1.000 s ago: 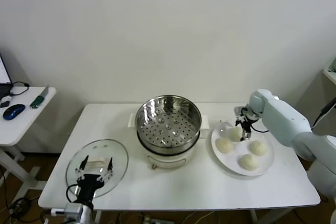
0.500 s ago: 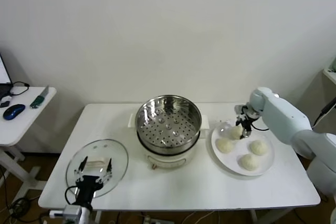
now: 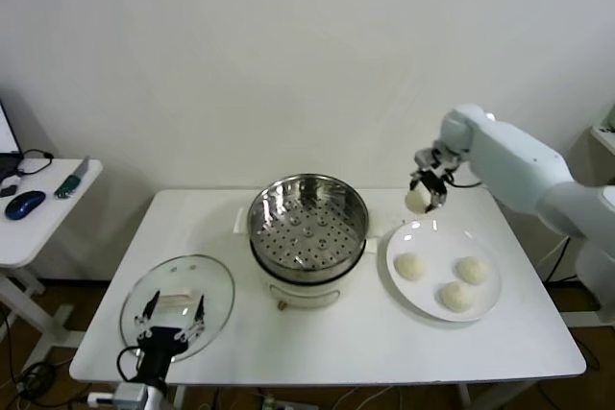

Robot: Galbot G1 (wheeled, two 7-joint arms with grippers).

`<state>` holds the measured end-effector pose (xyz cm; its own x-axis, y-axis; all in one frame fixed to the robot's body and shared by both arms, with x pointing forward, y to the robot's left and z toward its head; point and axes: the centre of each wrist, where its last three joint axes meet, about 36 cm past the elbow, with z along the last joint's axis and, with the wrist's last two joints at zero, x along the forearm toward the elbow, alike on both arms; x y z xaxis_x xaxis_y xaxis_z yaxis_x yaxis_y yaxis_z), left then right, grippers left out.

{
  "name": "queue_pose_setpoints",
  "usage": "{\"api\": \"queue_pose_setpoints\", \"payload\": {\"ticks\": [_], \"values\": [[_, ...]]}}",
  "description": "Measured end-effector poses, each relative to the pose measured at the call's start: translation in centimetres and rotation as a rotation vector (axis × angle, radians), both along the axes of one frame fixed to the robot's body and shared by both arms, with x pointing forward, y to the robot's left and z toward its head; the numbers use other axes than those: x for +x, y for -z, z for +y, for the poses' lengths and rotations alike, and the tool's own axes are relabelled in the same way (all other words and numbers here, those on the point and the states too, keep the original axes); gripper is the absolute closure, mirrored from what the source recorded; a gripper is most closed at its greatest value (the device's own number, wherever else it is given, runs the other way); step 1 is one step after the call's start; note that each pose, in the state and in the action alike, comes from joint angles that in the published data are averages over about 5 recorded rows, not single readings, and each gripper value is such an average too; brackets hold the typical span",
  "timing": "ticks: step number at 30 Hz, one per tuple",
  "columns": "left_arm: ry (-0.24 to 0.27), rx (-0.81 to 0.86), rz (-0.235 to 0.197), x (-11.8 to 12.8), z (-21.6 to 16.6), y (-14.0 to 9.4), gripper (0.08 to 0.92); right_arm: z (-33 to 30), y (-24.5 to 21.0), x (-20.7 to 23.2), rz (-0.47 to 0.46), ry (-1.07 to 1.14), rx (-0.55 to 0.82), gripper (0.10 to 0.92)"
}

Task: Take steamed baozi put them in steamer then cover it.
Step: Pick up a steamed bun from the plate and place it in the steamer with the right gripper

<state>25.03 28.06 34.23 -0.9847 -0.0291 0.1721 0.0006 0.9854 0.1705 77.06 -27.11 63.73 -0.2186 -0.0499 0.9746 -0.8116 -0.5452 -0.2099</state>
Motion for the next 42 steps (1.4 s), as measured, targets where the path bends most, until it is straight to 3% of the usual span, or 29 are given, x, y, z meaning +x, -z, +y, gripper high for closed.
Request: {"api": "queue_pose_setpoints", "payload": {"ticks": [7, 15, 28, 42], "values": [[-0.003, -0.011, 0.015, -0.6, -0.1, 0.2, 0.177, 8.9, -5.3, -0.7, -0.06, -0.316, -0.088, 0.31], [-0.002, -0.014, 0.028, -1.1, 0.3, 0.2, 0.177, 18.2, -6.4, -2.6, -0.106, -0.617, -0.188, 0.31], [-0.005, 0.001, 0.032, -1.9, 1.3, -0.4, 0.177, 27.7, -1.2, -4.7, -0.111, -0.856, -0.272, 0.301], [-0.013, -0.003, 0.023, -1.9, 1.4, -1.1, 0.177, 29.0, 4.6, -5.1, -0.075, -0.866, -0.302, 0.294]]}}
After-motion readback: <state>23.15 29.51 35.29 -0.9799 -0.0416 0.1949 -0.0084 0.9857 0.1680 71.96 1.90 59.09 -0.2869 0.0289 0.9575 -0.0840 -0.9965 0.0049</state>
